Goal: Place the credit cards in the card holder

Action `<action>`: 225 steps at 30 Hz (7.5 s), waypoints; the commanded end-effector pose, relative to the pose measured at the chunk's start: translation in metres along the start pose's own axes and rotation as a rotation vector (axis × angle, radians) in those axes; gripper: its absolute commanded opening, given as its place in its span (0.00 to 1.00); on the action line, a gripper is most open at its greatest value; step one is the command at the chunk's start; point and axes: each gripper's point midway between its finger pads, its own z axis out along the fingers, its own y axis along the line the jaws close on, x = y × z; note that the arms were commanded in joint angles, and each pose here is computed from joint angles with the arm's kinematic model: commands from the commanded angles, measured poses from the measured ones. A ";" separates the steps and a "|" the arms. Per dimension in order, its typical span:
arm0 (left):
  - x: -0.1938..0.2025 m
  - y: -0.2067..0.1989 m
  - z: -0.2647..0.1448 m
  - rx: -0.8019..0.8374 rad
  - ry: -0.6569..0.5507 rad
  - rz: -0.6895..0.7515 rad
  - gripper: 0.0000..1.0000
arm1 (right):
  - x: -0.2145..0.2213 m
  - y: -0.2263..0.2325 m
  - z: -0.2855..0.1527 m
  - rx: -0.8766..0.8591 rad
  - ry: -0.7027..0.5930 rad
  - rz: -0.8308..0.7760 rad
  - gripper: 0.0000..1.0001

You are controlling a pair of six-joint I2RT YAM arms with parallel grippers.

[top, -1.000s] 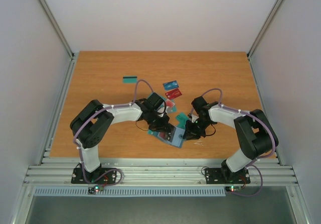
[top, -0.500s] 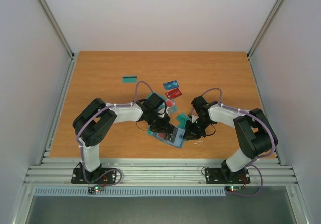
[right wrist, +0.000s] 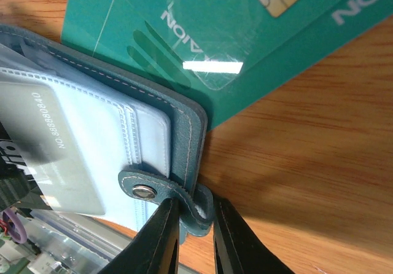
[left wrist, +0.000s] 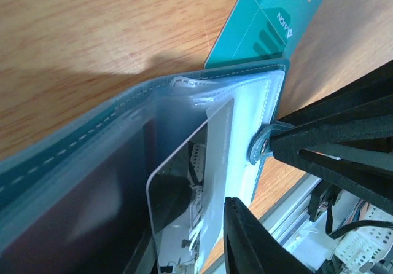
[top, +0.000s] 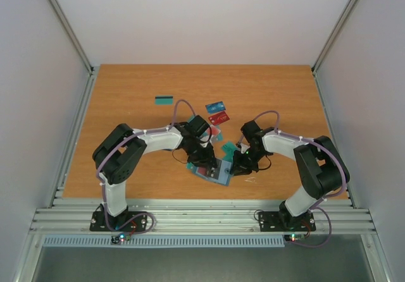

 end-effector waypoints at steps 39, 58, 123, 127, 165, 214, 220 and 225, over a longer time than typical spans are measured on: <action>0.000 0.012 0.011 -0.519 0.152 -0.033 0.50 | -0.026 0.011 0.003 -0.028 -0.065 0.007 0.18; -0.017 -0.028 0.021 -0.464 0.133 -0.106 0.53 | -0.034 0.025 0.000 -0.080 -0.082 0.009 0.18; 0.002 -0.016 -0.013 -0.462 -0.036 0.072 0.71 | -0.018 0.027 -0.012 -0.102 -0.088 -0.004 0.17; 0.002 -0.012 -0.007 -0.457 -0.021 0.060 0.71 | -0.017 0.026 -0.011 -0.100 -0.085 -0.001 0.17; -0.007 -0.046 0.011 -0.293 0.002 0.096 0.71 | -0.019 0.028 -0.012 -0.095 -0.084 -0.021 0.17; 0.001 0.005 -0.011 -0.337 -0.012 0.115 0.05 | -0.001 0.058 -0.004 -0.192 -0.072 -0.047 0.37; 0.003 0.013 -0.007 -0.346 -0.002 0.114 0.04 | -0.001 0.045 -0.001 -0.128 -0.078 -0.045 0.37; 0.004 0.021 -0.004 -0.346 0.007 0.107 0.03 | -0.002 0.041 0.003 -0.114 -0.069 -0.042 0.38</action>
